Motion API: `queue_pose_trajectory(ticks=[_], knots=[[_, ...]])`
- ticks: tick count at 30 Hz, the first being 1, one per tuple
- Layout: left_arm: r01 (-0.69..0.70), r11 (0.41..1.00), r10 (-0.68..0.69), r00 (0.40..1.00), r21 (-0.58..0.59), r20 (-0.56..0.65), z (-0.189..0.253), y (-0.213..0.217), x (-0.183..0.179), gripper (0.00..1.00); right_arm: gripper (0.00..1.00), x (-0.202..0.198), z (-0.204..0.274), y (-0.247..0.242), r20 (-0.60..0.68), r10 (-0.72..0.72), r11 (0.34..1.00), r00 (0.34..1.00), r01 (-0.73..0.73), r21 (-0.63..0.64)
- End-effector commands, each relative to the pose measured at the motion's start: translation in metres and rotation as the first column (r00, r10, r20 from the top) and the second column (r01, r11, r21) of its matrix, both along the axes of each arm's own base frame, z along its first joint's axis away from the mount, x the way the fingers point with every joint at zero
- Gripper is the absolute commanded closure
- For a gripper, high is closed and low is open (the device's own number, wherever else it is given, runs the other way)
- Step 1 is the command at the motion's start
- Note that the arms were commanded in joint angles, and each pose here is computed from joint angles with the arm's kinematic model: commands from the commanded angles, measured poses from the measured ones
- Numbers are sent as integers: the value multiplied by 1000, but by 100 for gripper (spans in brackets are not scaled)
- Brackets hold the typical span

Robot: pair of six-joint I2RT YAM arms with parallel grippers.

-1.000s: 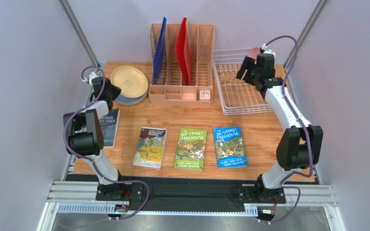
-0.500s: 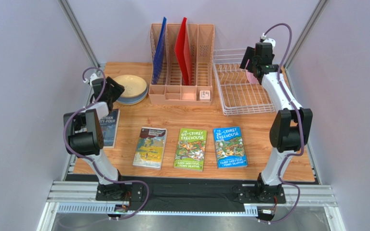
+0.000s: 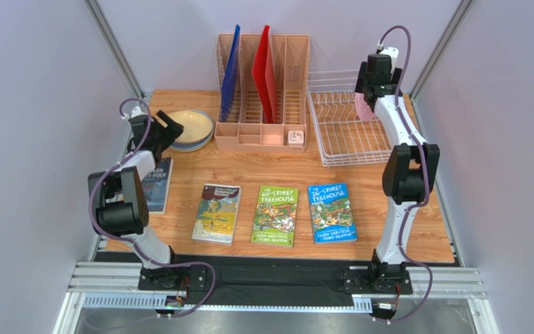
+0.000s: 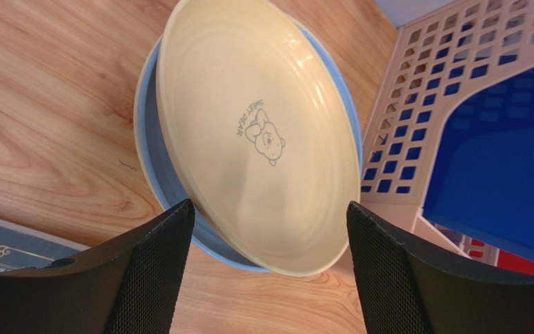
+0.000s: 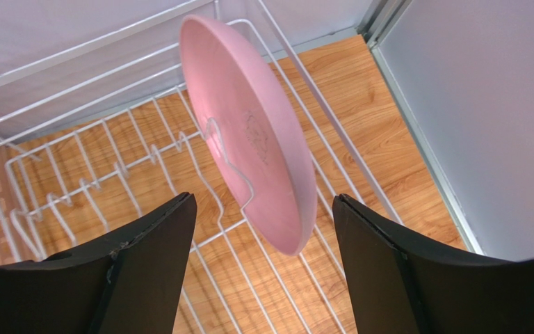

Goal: Unload the plates from the dish rack

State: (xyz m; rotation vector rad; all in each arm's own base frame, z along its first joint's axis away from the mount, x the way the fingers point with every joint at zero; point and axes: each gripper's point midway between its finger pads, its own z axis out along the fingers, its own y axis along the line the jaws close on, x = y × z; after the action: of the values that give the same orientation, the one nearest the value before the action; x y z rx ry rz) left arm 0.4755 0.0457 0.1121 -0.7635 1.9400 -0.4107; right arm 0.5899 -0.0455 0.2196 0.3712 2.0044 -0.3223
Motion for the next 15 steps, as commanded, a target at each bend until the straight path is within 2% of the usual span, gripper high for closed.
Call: queue_pose_trajectory(ticks=[1,5,6,8,10,12,14,15], knots=[[60,998,-62,996,35,62,41,-6,-2,14,22,15,15,-26,57,-63,995,996,67,-68],[84,996,-86,995,35,58,52,-11,-10,14,22,28,9,-25,54,-43,997,998,47,-67],[89,995,-91,994,38,58,54,-11,-9,14,23,29,6,-42,51,-64,996,997,67,-63],[114,993,-115,992,38,44,61,-13,-8,13,24,33,-2,-42,39,-51,997,998,54,-62],[147,989,-147,989,11,-11,53,-20,-15,14,30,37,-2,-39,41,-32,998,999,34,-61],[166,986,-166,986,10,12,59,-25,-18,14,35,41,-9,-35,25,-5,998,1000,6,-54],[164,986,-164,986,2,3,54,-26,-24,13,44,43,-14,-32,19,12,999,1000,-11,-46],[172,985,-173,984,11,42,64,-28,-22,14,51,45,-17,-29,14,31,999,999,-30,-36]])
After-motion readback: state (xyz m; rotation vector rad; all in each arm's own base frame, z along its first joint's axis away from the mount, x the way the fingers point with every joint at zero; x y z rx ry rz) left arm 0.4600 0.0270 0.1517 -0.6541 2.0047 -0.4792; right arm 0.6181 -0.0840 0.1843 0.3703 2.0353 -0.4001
